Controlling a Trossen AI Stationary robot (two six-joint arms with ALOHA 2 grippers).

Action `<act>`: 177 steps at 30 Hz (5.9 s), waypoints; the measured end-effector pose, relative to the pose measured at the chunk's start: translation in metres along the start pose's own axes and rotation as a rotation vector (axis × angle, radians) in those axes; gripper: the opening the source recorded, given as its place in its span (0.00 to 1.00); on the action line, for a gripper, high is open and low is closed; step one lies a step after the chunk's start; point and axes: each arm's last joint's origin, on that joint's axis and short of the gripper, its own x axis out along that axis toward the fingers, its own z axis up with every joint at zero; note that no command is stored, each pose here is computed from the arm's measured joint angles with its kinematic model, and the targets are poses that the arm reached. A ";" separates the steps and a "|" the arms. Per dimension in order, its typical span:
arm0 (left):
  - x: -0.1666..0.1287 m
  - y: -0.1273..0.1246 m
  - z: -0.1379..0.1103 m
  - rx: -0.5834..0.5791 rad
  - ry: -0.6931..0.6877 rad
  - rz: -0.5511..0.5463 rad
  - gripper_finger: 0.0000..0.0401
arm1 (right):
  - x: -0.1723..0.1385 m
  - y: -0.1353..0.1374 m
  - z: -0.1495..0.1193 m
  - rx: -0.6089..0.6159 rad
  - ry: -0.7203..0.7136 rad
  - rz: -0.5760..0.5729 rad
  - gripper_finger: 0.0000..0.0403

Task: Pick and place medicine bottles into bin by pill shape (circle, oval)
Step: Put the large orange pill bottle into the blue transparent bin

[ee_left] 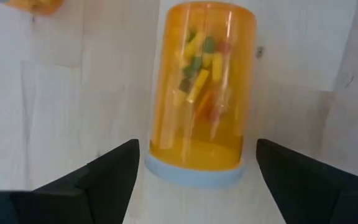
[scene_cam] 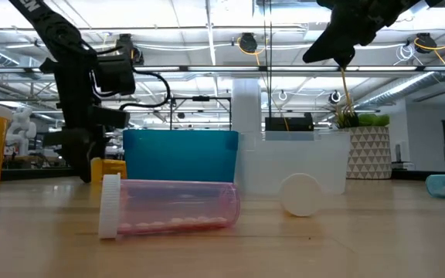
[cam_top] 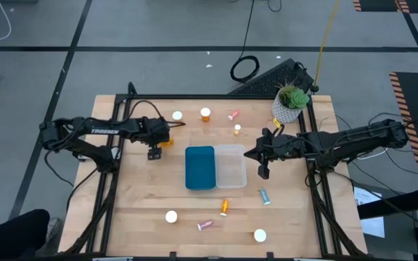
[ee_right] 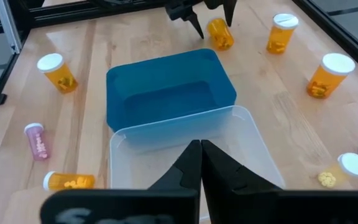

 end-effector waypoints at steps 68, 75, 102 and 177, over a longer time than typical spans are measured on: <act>-0.121 -0.075 0.103 0.072 -0.426 0.065 0.55 | 0.107 0.023 0.013 -0.233 -0.405 -0.017 0.54; -0.129 -0.088 0.113 0.090 -0.558 0.056 0.55 | 0.105 0.025 0.016 -0.230 -0.442 -0.039 0.69; -0.118 -0.104 0.132 0.171 -0.649 0.092 0.55 | 0.103 0.024 0.020 -0.195 -0.481 -0.054 0.73; -0.169 -0.100 0.127 -0.040 -1.185 -0.065 0.86 | 0.017 -0.005 -0.024 -0.089 -0.867 0.057 0.46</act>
